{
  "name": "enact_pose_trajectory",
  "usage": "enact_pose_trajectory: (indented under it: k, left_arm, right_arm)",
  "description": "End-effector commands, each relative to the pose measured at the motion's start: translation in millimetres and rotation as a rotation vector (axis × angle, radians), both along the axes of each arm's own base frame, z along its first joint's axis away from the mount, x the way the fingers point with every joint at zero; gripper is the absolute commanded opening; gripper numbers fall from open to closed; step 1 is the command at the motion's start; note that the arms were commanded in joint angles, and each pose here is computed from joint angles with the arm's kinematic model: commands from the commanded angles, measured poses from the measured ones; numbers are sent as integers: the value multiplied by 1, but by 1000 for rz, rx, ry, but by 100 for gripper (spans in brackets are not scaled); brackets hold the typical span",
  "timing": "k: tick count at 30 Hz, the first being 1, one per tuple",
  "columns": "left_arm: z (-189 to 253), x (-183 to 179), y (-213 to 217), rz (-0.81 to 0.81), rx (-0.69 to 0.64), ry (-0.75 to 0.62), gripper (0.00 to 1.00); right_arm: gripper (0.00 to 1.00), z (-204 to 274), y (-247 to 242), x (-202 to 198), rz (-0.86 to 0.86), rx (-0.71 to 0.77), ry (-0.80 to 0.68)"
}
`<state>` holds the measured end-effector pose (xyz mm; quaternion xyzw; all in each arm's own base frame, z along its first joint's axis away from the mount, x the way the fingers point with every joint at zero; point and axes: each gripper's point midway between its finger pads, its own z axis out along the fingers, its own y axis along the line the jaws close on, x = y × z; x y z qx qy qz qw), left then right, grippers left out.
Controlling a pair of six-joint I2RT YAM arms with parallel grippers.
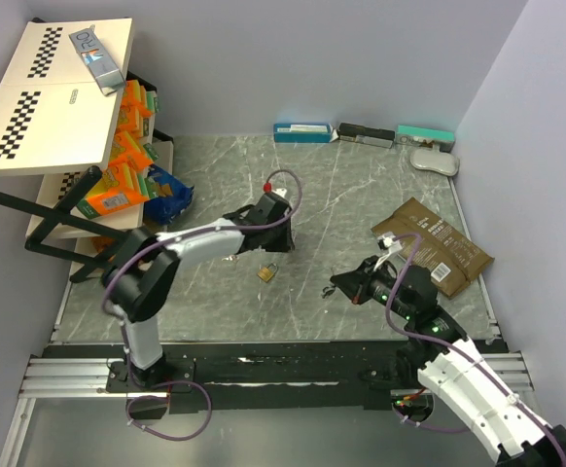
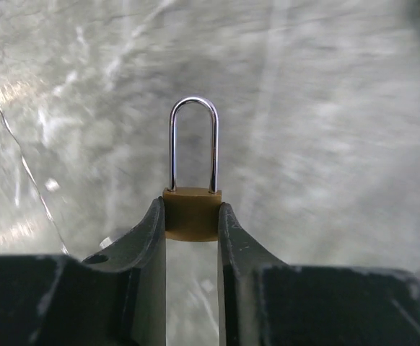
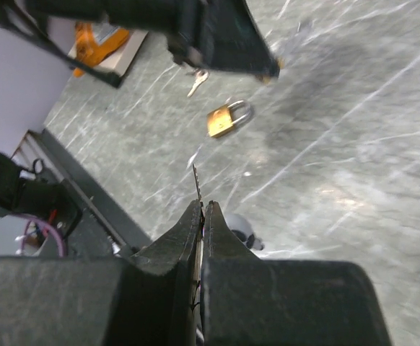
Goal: Unlock with the key
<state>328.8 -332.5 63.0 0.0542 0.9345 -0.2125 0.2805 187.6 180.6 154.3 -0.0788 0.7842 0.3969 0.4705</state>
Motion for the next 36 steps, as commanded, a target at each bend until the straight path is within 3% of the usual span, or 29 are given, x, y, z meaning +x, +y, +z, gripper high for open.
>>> enact_pose_trajectory:
  k: [1, 5, 12, 19, 36]
  left_arm:
    - [94, -3, -12, -1, -271, -122, 1]
    - [126, -2, 7, 39, -342, -185, 1]
    - [154, -12, 23, 52, -415, -286, 1]
    - [178, -16, 25, 19, -472, -317, 1]
    - [183, -23, 25, 6, -540, -291, 1]
  right_arm:
    - [0, 22, 19, 5, 9, 58, -25]
    - [0, 30, 55, -8, 78, 31, -20]
    - [0, 35, 97, 9, 76, 61, 73]
    - [0, 50, 109, 41, -16, 33, 60]
    - [0, 55, 122, 87, -131, -14, 34]
